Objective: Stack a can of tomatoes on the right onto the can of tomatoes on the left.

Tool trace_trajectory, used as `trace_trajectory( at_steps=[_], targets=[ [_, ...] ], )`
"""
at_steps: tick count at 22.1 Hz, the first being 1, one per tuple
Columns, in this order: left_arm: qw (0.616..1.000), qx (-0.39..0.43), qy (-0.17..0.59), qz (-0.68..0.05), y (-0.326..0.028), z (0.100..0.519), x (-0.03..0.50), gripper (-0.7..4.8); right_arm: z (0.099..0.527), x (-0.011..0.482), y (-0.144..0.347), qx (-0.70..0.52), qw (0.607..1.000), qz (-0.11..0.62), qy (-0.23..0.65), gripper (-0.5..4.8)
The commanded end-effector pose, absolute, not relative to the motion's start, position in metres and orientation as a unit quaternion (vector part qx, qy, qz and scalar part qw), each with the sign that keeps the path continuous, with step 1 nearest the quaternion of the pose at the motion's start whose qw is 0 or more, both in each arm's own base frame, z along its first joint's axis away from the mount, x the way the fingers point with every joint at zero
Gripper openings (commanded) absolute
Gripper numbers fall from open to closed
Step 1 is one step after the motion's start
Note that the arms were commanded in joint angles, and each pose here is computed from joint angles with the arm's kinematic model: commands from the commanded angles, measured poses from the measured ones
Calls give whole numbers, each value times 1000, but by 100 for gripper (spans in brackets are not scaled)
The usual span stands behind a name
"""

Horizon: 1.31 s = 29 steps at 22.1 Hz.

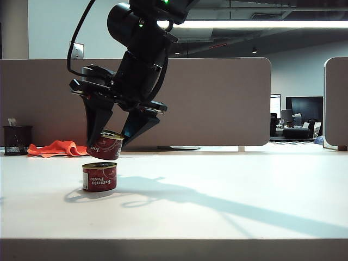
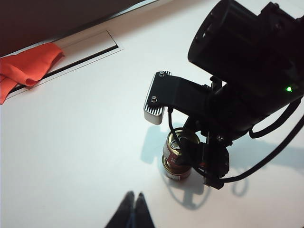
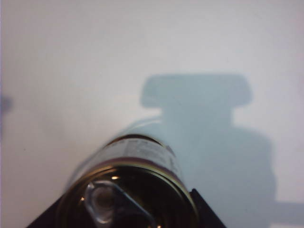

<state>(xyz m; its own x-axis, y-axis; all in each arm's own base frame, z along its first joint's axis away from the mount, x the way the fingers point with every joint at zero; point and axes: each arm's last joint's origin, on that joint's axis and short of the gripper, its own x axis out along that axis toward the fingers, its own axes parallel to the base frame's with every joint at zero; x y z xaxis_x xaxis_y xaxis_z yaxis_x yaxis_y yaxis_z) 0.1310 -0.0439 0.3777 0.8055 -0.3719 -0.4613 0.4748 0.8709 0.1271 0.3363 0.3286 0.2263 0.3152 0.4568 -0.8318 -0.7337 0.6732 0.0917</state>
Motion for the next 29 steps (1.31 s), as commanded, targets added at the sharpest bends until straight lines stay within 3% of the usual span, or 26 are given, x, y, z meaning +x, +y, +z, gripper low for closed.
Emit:
trace_trajectory(
  at_steps=[1,8,13,16,18,21,25,29],
  targets=[
    [945,117,208,-223,-44,381,130,-6,234,337,330,-146,803,382,433,329],
    [945,118,210,-222,-44,381,130,-6,237,337,332,-134,799,400,428,370],
    [944,122,213,-220,-43,380,130,-6,282,341,330,-117,823,406,378,367],
    [944,122,212,-220,-43,380,130,-6,332,338,311,-99,851,402,324,242],
    [945,122,209,-220,-43,381,130,-6,368,332,286,-96,867,397,287,71],
    [946,118,202,-223,-44,382,131,-6,407,321,243,-82,884,370,272,48],
    [953,97,187,-218,-42,382,126,-6,445,293,183,-90,916,283,271,29],
    [954,89,182,-221,-39,370,111,-6,456,258,145,-90,929,258,251,20]
  ],
)
